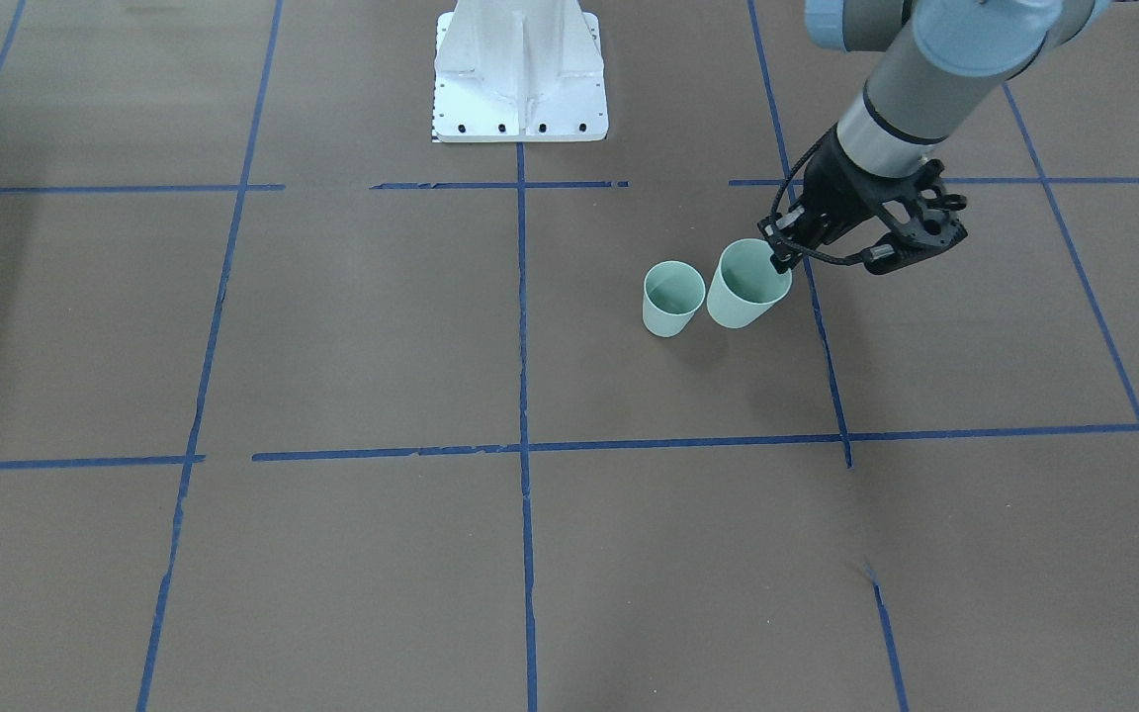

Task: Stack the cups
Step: 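Carry the held cup with the left gripper over the other green cup, then lower the cup into the other cup and open the left gripper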

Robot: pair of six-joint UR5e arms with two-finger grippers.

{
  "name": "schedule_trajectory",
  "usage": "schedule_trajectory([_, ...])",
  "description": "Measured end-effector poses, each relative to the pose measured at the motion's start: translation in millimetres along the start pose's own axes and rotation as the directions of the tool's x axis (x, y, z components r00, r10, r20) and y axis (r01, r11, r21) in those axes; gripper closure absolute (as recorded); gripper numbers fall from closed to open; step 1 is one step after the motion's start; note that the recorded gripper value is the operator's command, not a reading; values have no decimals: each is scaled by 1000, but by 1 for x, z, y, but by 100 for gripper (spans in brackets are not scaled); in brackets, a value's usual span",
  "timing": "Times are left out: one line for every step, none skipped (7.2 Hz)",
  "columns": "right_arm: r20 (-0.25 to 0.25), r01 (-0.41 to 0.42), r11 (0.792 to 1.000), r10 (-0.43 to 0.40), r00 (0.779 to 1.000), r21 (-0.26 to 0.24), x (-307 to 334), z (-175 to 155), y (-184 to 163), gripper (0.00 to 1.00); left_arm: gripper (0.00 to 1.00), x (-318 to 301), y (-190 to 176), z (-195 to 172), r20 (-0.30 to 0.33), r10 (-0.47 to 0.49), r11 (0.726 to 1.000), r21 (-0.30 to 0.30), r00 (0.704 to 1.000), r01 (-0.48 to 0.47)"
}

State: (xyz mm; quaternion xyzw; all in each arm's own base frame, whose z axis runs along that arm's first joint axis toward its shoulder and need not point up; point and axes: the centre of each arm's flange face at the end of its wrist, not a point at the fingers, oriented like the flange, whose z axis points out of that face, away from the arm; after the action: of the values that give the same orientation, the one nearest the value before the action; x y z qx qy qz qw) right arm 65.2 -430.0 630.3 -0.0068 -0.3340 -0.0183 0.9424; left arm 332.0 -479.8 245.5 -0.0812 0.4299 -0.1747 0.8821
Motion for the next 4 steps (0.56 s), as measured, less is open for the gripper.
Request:
schedule_trajectory([0, 0, 1000, 0, 1000, 0, 0, 0, 0, 0, 100, 11, 15, 11, 9, -19, 1000, 1, 1000, 19])
schedule_trajectory([0, 0, 1000, 0, 1000, 0, 0, 0, 0, 0, 100, 16, 26, 20, 17, -24, 1000, -5, 1000, 24])
schedule_trajectory([0, 0, 1000, 0, 1000, 0, 0, 0, 0, 0, 100, 18, 33, 26, 24, -23, 1000, -12, 999, 23])
schedule_trajectory([0, -1, 1000, 1, 1000, 0, 0, 0, 0, 0, 100, 19, 39, 30, 28, -18, 1000, -20, 999, 18])
